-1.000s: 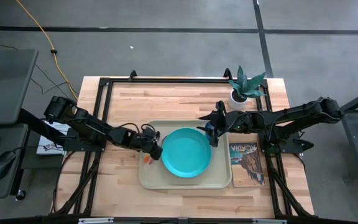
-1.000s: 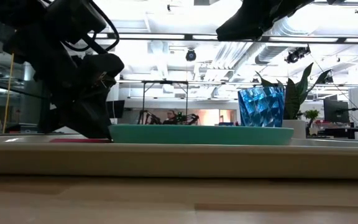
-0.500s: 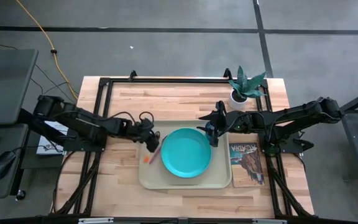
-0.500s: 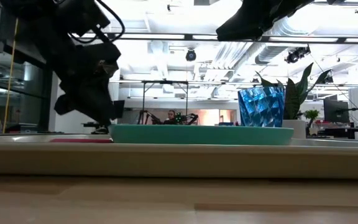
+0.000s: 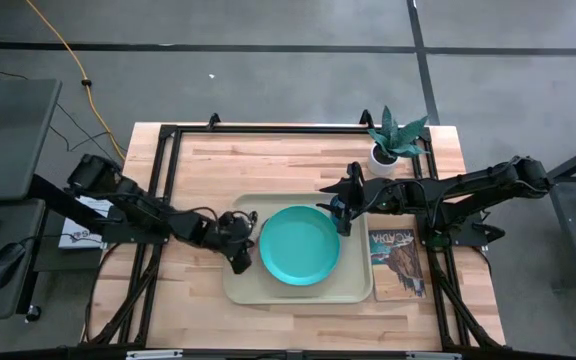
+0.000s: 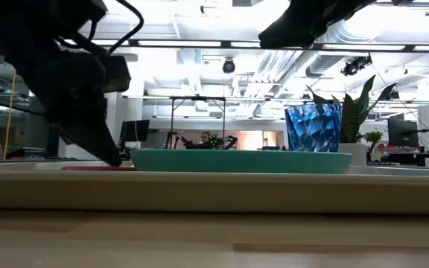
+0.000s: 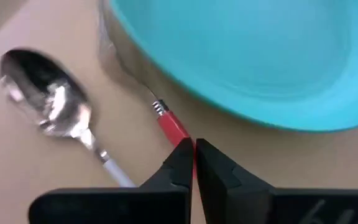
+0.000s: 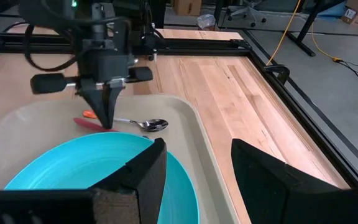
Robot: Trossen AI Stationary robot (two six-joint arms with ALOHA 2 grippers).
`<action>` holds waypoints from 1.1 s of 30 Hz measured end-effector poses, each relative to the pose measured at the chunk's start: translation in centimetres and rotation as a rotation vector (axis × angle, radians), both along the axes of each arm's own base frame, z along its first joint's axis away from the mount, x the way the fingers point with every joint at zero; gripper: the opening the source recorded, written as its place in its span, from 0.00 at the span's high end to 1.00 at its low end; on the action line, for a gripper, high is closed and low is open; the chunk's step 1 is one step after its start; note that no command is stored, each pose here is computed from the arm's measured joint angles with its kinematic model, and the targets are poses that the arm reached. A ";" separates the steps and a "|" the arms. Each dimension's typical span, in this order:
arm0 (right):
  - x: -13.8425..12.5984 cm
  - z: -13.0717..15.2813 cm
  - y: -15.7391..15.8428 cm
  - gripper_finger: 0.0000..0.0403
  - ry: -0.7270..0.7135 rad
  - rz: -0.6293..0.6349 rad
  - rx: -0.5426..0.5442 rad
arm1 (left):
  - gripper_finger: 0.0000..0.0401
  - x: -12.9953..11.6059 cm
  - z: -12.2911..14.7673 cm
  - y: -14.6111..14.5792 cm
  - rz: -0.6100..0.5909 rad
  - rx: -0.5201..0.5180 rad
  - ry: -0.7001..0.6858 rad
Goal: Pick and place plate/cup/fork/spoon on tray
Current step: Put the pink fork to the left of the blue plate on the gray serving tray
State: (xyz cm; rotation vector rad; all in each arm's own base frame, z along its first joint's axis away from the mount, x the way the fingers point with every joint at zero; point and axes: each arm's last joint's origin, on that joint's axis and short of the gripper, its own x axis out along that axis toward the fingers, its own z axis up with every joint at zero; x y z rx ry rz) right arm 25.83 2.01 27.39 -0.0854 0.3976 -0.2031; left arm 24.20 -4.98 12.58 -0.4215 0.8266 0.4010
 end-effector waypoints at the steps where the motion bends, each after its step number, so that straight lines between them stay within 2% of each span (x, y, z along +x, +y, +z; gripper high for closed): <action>1: 0.0 0.0 0.0 0.57 -0.001 0.000 0.000 | 1.00 0.1 0.0 -0.2 -0.019 0.007 -0.012; 7: 0.0 0.0 0.0 0.57 0.001 0.000 0.000 | 1.00 0.8 0.1 -0.5 -0.098 0.067 -0.059; 14: 0.0 0.0 0.0 0.57 0.004 0.001 -0.001 | 1.00 0.7 0.1 -0.3 -0.127 0.107 -0.043; 21: 0.0 0.0 0.0 0.57 0.005 0.000 -0.001 | 1.00 0.9 -0.9 -0.5 -0.221 0.133 0.008; 24: 0.0 0.0 0.0 0.57 0.004 0.001 -0.001 | 1.00 1.1 -0.7 -0.6 -0.252 0.150 -0.024; 30: 0.0 0.0 0.0 0.57 0.004 0.000 -0.001 | 1.00 1.4 -0.4 -0.6 -0.265 0.181 -0.012; 33: 0.0 0.0 0.0 0.57 0.004 0.000 -0.001 | 1.00 1.8 0.1 -0.3 -0.244 0.250 -0.001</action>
